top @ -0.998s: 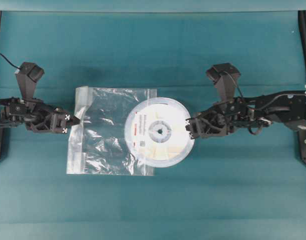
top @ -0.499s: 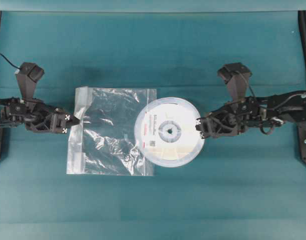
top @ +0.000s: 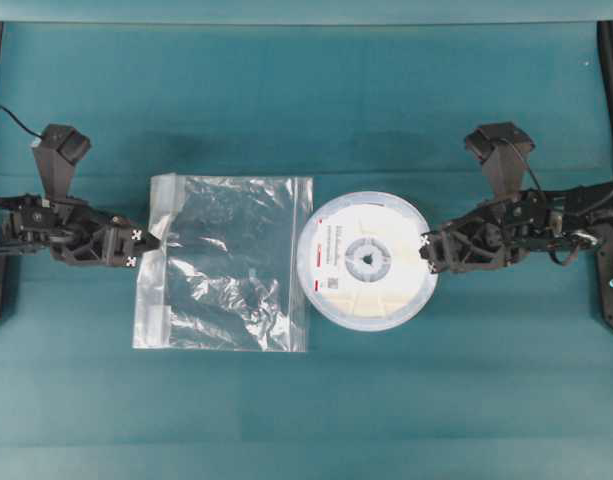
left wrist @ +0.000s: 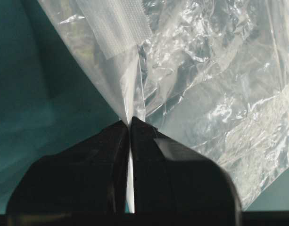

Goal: Take out the reel from the clear zip bag.
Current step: 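Pull the reel rightward out of the bag while left gripper holds bag, then lower the reel onto the table and open both grippers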

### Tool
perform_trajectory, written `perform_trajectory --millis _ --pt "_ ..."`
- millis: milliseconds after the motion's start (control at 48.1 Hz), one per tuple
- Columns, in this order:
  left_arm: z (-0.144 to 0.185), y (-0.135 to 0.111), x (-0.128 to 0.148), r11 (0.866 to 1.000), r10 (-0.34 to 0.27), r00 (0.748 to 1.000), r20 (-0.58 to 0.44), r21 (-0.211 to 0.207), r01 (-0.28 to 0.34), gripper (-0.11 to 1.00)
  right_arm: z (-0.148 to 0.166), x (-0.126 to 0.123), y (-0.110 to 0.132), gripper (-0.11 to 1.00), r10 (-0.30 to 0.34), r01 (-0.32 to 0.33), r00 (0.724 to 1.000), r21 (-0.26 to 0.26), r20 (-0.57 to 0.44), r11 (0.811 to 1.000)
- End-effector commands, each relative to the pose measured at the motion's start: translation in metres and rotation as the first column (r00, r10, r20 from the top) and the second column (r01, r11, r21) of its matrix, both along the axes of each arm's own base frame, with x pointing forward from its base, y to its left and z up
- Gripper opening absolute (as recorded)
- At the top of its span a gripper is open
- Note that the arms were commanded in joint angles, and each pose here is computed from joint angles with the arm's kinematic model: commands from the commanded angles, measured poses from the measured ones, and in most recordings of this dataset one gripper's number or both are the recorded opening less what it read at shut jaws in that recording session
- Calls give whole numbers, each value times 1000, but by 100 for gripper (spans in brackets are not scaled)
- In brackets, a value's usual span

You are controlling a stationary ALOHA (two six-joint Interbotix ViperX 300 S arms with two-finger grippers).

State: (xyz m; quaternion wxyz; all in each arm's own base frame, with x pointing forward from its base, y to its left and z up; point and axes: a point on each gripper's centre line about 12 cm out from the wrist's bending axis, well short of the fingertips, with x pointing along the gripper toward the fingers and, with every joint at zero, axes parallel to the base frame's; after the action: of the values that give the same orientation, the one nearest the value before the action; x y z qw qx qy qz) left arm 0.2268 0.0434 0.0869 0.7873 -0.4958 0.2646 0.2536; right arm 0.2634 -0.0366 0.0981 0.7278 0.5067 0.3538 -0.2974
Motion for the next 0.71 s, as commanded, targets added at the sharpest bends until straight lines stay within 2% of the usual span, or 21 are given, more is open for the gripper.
perform_trajectory --millis 0,499,686 --pt "5 0 5 1000 -5 1000 21 7 5 1 3 -2 -1 4 -8 8 1000 3 10 1000" --pt "5 1 6 1000 -5 1000 24 7 5 1 6 -29 -3 4 -54 53 998 16 25 998" --pt "5 1 6 1000 -3 1000 24 5 3 1 6 -36 0 4 -49 49 999 18 22 999"
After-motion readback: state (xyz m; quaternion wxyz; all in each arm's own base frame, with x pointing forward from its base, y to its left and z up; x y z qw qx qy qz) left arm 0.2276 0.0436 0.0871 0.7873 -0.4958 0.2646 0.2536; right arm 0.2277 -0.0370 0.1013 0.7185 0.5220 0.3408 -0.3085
